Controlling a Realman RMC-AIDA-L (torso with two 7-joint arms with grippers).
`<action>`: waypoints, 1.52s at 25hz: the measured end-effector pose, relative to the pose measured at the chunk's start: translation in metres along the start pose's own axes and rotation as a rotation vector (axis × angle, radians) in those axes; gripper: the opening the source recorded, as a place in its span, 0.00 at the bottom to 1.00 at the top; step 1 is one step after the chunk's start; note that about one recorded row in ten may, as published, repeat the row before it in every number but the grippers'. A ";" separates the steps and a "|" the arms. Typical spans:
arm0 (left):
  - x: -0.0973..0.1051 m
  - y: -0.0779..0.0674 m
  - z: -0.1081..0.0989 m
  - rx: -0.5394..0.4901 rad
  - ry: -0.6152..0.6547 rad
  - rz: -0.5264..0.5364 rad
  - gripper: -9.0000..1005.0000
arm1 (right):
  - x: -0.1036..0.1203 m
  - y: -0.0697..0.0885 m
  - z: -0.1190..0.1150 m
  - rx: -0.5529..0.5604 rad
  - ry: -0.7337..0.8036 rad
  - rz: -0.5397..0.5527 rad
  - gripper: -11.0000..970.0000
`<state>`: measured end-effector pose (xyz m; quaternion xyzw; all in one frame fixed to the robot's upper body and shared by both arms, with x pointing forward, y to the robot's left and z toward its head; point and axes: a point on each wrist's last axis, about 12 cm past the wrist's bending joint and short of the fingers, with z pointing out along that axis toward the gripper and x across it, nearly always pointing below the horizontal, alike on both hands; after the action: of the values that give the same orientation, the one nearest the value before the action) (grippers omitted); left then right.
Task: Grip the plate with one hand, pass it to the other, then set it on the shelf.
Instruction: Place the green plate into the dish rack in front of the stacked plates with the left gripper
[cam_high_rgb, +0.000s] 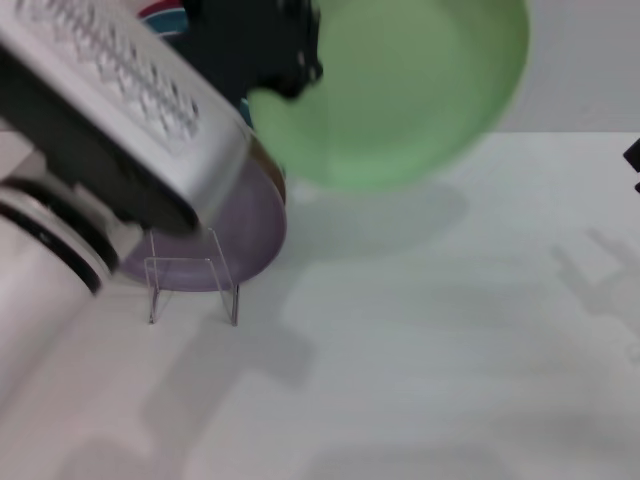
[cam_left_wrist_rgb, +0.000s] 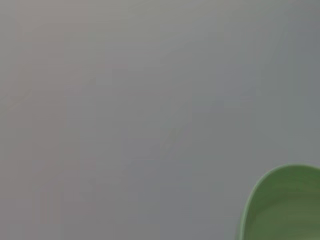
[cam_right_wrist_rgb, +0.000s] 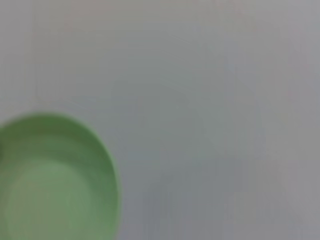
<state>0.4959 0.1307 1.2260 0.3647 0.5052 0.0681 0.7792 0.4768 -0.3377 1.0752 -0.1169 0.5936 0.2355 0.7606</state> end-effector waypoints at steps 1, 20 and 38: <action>0.000 0.000 0.000 0.000 0.000 0.000 0.05 | 0.000 0.000 -0.001 0.004 -0.001 0.000 0.66; 0.154 0.018 -0.106 -0.165 -0.437 -0.159 0.05 | 0.013 0.001 -0.011 0.058 0.027 -0.084 0.66; 0.183 0.038 -0.113 -0.088 -0.304 0.015 0.08 | 0.010 0.008 -0.012 0.014 -0.013 -0.073 0.66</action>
<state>0.4994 0.3012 1.0902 0.3401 0.3753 0.0398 0.8613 0.4648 -0.3339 1.0632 -0.1315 0.5859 0.2042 0.7732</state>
